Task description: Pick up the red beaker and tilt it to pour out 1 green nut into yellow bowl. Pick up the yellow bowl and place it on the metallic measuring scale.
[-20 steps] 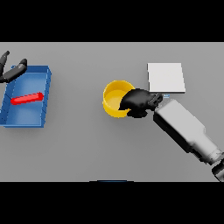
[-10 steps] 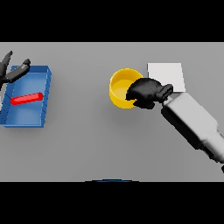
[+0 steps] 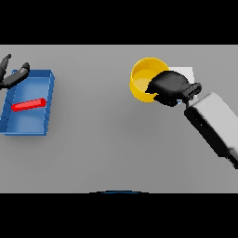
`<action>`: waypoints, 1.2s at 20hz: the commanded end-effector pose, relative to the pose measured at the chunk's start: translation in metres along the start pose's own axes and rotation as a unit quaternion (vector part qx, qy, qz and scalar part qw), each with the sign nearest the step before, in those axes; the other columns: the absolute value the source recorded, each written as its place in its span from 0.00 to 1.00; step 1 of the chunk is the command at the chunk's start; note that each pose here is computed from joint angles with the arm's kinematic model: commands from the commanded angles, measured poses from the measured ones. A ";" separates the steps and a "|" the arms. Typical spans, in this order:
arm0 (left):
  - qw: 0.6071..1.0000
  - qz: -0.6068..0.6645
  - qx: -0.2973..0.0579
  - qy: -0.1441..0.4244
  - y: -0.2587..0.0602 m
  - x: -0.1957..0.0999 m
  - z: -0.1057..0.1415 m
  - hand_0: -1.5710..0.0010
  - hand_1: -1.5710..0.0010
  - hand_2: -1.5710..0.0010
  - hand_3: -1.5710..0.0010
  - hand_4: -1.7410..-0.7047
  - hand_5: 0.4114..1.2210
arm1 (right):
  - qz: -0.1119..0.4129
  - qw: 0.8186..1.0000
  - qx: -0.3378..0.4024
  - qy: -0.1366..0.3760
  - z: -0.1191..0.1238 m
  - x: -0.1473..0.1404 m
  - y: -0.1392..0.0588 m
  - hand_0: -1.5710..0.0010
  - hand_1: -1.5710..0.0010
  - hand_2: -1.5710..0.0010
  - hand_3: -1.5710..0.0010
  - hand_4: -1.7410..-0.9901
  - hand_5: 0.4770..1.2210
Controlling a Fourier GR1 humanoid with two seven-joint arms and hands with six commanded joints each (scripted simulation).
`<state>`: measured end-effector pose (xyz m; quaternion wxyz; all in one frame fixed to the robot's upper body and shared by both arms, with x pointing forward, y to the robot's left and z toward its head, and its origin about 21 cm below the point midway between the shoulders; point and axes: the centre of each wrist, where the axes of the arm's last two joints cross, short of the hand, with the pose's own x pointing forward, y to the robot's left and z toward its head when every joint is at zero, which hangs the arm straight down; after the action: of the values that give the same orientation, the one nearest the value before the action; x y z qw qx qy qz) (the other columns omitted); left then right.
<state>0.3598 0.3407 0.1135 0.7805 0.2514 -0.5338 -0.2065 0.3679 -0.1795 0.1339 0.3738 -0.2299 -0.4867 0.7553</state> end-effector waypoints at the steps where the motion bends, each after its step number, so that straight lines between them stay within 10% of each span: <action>1: 1.000 0.001 -0.002 0.003 -0.002 -0.001 0.000 1.00 1.00 1.00 1.00 0.87 0.40 | 0.001 1.000 -0.013 0.010 -0.001 -0.008 -0.007 0.01 0.00 0.03 0.26 0.00 1.00; 15: 1.000 0.002 0.005 0.030 -0.005 0.006 0.002 1.00 1.00 1.00 1.00 0.85 0.47 | -0.052 0.990 -0.029 0.124 -0.009 -0.095 0.025 0.00 0.00 0.08 0.21 0.00 1.00; 24: 0.999 -0.003 0.006 0.036 0.001 0.006 0.001 1.00 1.00 1.00 1.00 0.86 0.47 | -0.078 0.987 -0.009 0.137 -0.019 -0.101 0.048 0.00 0.00 0.12 0.10 0.00 1.00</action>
<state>0.3605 0.3378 0.1184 0.7972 0.2650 -0.5057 -0.1960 0.4269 -0.2606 0.0808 0.4931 -0.2958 -0.4540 0.6806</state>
